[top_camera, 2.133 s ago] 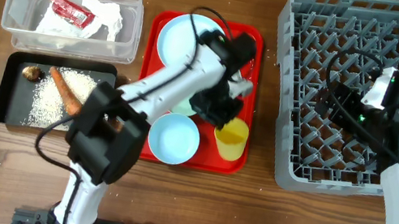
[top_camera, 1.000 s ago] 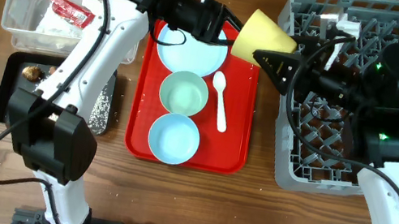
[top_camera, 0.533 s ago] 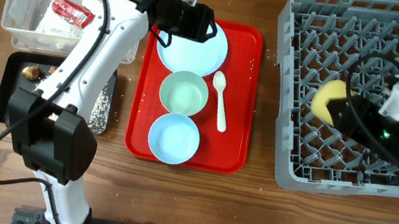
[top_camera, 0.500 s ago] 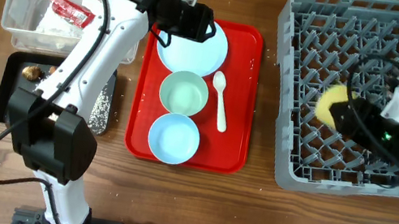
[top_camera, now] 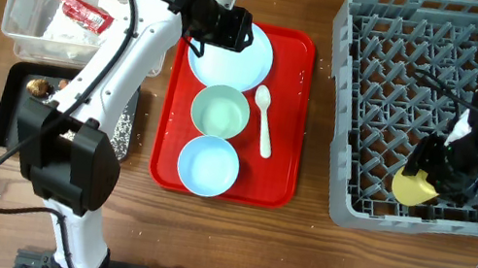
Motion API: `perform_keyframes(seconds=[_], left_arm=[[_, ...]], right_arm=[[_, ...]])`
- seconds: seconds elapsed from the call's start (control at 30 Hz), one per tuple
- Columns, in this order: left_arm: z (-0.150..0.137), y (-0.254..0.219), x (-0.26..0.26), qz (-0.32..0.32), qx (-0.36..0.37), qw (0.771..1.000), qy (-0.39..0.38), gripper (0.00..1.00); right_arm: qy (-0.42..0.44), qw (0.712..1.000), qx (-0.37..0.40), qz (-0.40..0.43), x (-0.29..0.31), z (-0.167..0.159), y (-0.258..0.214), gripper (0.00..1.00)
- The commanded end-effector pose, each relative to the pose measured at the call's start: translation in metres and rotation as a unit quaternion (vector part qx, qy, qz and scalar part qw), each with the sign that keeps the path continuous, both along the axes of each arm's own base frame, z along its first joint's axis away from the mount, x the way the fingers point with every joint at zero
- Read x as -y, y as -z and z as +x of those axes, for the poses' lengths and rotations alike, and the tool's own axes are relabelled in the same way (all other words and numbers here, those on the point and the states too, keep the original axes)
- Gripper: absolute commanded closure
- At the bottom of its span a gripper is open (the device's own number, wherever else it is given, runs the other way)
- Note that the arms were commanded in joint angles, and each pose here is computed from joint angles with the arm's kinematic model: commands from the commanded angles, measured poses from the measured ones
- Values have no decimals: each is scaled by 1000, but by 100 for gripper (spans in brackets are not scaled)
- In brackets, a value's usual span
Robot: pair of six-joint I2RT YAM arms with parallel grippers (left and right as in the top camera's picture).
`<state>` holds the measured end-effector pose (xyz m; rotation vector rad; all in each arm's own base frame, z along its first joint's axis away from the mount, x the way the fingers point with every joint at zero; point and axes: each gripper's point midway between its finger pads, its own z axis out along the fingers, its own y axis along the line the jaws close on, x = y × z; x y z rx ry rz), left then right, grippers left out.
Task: Sort waste into correct bins and load items into the dishwasher rack
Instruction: 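Place the yellow cup upside down in the dishwasher rack with the right gripper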
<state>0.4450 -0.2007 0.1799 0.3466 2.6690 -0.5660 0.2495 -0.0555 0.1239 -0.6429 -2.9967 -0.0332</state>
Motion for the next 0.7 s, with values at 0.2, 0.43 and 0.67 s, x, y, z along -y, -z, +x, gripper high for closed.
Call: perform_keyframes(seconds=[0.2,0.43,0.67], left_arm=[[2,9,-3,17,-4,1000,-3,39],[15,9,-45,66,2,994,-92,0],[3,-34,-224,40,-30,937,-345,0]], right_arm=[[-3,1000,2,3,0,2,-3,0],[-37,984,176,16,-18,11,-97,0],[-56,939,339,-31,-20,5,-169,0]])
